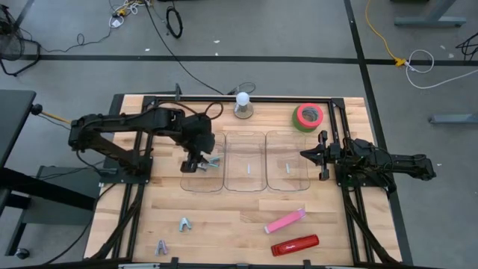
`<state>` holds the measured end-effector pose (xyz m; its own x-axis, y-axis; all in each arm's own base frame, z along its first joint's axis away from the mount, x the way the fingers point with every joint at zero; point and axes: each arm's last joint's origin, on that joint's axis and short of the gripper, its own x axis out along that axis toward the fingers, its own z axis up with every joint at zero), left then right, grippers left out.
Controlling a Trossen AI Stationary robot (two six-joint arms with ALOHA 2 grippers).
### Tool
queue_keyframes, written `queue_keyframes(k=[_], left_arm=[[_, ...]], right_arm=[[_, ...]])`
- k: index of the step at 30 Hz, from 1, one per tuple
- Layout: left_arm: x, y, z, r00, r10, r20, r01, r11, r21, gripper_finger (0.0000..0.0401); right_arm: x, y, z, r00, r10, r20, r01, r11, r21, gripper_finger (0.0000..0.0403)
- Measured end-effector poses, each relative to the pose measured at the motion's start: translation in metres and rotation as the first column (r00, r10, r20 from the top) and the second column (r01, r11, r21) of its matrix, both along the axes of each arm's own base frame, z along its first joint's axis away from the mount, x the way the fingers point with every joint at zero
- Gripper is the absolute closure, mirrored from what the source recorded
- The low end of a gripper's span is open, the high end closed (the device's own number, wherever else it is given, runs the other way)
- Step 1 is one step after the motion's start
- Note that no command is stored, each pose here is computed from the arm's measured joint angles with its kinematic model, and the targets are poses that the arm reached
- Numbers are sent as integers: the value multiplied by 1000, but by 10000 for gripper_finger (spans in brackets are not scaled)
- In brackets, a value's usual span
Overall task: Pick and place Stapler, Stapler remover, tape
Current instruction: Put the blue staple remover into the left transparent bin
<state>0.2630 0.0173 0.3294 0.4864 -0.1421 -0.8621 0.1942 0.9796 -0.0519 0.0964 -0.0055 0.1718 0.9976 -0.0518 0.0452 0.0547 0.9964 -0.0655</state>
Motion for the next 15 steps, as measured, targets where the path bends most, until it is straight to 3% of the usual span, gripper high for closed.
queue_keyframes(k=[15], left_arm=[[-6, -36, 2, 989, -137, -53, 137, 991, -5, 357]], right_arm=[[0, 0, 0, 1000, 0, 0, 0, 1000, 0, 381]])
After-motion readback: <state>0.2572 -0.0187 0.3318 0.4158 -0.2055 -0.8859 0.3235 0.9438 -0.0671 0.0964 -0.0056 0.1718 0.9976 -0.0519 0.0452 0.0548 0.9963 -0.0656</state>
